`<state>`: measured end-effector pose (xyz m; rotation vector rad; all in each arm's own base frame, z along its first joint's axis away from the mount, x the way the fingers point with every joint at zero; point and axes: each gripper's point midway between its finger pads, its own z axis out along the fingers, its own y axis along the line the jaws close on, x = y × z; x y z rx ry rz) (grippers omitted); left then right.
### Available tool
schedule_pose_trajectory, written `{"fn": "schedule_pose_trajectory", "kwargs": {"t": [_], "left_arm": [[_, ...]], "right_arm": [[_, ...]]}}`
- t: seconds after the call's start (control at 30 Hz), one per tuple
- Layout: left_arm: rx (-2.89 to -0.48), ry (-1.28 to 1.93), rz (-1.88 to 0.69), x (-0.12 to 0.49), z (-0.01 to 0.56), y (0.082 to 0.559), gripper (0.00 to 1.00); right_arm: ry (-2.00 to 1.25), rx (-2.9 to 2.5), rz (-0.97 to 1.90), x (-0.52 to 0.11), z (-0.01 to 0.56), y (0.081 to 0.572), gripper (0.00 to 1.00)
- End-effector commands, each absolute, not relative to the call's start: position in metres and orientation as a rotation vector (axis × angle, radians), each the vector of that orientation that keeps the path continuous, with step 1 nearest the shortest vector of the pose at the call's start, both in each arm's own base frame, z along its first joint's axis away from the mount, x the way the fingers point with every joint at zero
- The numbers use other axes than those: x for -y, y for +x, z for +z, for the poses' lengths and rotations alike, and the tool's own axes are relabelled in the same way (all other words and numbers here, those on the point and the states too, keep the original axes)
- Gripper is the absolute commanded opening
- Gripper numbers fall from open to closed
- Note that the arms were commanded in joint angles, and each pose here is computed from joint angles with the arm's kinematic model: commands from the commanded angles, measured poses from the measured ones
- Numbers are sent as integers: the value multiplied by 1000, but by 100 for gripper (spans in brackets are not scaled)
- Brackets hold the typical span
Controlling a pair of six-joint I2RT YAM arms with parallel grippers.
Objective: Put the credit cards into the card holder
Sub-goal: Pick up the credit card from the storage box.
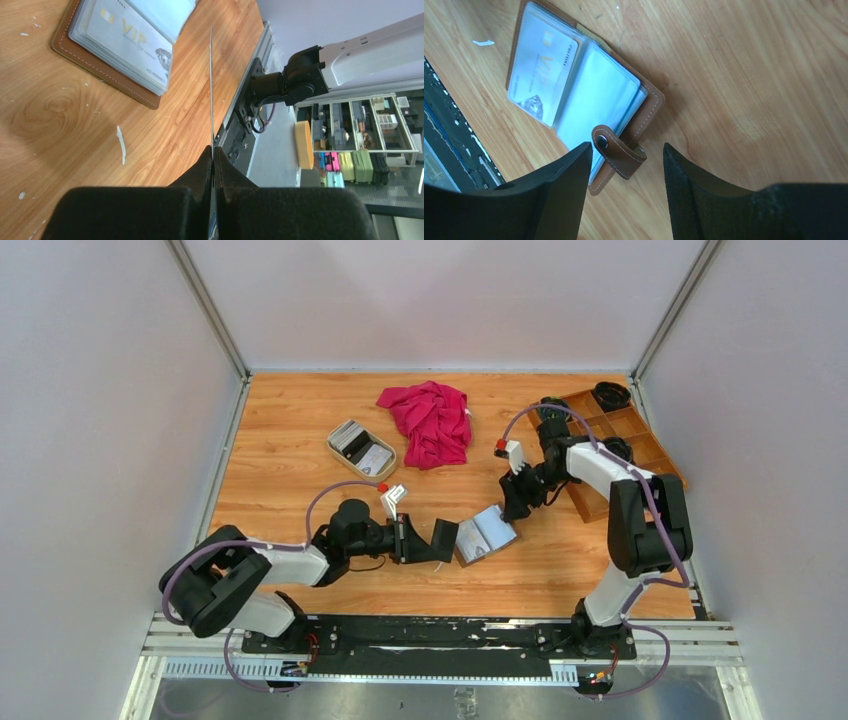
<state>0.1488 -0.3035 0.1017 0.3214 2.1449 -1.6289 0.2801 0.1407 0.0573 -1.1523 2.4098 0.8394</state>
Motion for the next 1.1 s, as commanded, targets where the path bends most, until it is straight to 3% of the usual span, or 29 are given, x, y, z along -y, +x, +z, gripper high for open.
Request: {"fn": "schedule_pose_trajectory", "kwargs": {"t": [0.0, 0.27, 0.4, 0.57, 0.7, 0.9, 1.07], "left_arm": [[-2130, 302, -1625, 313, 105, 157, 0], [-2123, 252, -1664, 320, 105, 162, 0], [-2111, 224, -1681, 323, 106, 164, 0], [-2106, 181, -1692, 329, 105, 169, 0], [-2109, 145, -1715, 338, 104, 170, 0], [-2101, 102, -1784, 346, 103, 163, 0], [-2134, 110, -1745, 340, 97, 158, 0]], "right_arm": [[-1114, -2505, 822, -131, 51, 280, 56], [-1076, -2559, 999, -141, 55, 261, 26], [-1058, -2573, 1065, -143, 57, 245, 20], [-1058, -2583, 1121, -143, 59, 226, 23], [-1079, -2592, 1113, -140, 59, 219, 31], [-1137, -2513, 870, -123, 81, 241, 43], [-1210, -2301, 782, -127, 119, 252, 47]]}}
